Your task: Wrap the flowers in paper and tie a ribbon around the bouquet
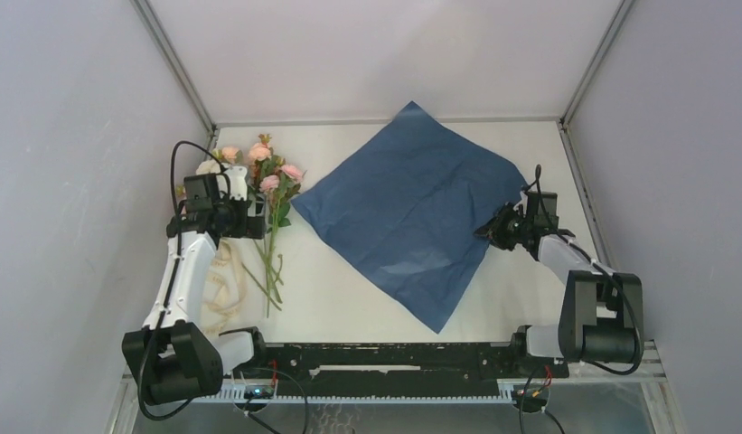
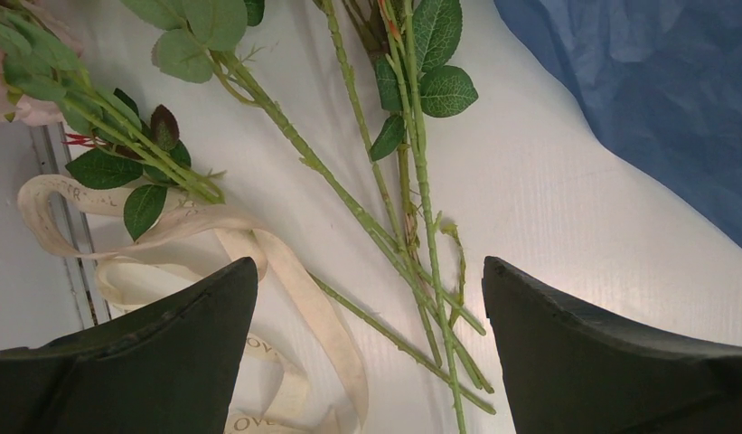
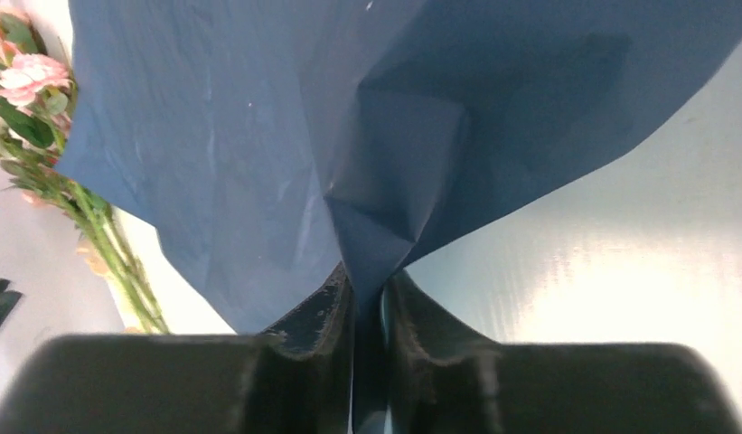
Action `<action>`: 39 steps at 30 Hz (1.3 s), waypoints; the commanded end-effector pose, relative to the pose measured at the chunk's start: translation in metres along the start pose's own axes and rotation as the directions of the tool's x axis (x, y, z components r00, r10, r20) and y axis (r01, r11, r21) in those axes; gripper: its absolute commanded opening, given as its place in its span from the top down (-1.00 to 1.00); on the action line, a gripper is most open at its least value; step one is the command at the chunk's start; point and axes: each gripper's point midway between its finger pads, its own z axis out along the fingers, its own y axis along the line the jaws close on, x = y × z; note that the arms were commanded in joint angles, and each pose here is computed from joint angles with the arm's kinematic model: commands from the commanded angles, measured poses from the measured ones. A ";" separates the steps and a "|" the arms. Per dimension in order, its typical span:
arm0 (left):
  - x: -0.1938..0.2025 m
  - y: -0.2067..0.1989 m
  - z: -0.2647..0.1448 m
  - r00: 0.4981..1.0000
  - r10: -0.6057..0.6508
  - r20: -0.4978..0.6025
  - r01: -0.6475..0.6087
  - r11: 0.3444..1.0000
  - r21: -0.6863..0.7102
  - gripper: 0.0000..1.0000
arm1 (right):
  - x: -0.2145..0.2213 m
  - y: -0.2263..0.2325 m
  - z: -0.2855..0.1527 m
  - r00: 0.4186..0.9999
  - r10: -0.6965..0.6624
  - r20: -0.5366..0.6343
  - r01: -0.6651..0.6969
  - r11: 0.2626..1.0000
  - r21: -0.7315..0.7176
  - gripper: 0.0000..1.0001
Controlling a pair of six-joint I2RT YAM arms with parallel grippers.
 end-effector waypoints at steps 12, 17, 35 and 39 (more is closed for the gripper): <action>0.004 -0.011 0.014 0.996 0.081 -0.046 -0.083 0.995 -0.052 -0.74 | -0.097 0.007 -0.146 0.706 -0.205 0.678 0.022 0.963 0.268 -0.15; -0.014 -0.033 0.036 0.986 0.152 -0.068 -0.152 0.988 0.009 -0.52 | -0.102 0.044 -0.155 0.673 -0.233 0.702 0.148 0.972 0.180 -0.03; 0.010 -0.028 0.120 0.945 0.109 -0.308 -0.128 0.991 -0.044 0.36 | -0.094 0.063 -0.109 0.751 -0.382 0.539 0.298 0.924 0.239 -0.02; 0.010 -0.028 0.121 0.945 0.102 -0.310 -0.122 0.992 -0.045 0.40 | -0.093 0.065 -0.108 0.753 -0.381 0.537 0.304 0.924 0.231 -0.02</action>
